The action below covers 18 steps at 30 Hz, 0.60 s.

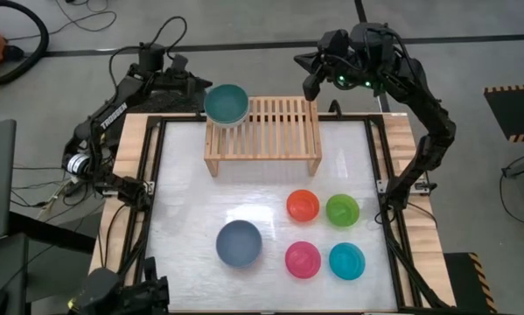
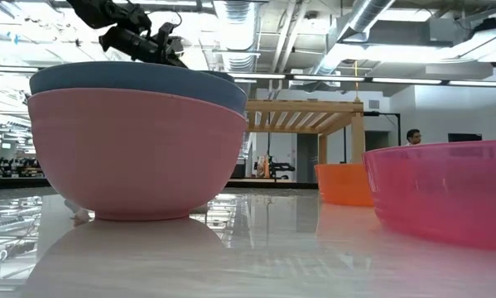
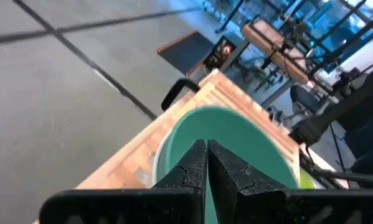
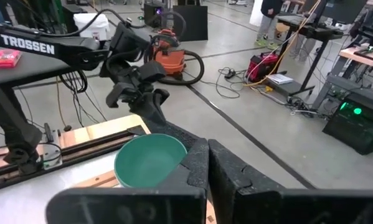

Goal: Place and stack bowls onto a shelf
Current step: Stack the large blue bowl on top of the large green bowl

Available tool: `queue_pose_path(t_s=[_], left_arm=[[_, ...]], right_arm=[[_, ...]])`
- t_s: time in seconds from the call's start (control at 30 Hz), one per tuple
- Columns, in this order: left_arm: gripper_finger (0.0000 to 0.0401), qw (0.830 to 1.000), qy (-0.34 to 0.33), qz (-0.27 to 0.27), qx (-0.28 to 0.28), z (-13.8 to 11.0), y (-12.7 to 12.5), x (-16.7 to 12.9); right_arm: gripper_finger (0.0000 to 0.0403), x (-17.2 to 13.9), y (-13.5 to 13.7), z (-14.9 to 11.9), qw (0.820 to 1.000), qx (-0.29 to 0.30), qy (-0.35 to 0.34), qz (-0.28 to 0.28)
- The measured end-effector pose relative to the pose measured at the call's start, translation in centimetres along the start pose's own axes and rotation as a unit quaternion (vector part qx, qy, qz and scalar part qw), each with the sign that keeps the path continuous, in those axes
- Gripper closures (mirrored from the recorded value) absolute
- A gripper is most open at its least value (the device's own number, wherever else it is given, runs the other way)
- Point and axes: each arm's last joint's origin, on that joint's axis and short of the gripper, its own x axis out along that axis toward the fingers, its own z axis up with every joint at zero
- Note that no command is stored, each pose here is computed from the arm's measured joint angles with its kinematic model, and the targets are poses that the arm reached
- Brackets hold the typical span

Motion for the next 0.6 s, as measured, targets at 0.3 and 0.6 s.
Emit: queue_pose_path(t_s=[0.3, 0.6], left_arm=[[0.0401, 0.992, -0.038, -0.118, -0.003, 2.7, -4.2, -2.3], [0.0401, 0.963, -0.135, -0.211, 0.102, 3.7, -18.0, -10.7]], right_arm=[[0.0352, 0.2, 1.8, -1.1, 0.992, -0.036, 0.038, 0.114], [0.0358, 4.4, 8.1, -6.6, 0.967, -0.059, 0.129, 0.213]])
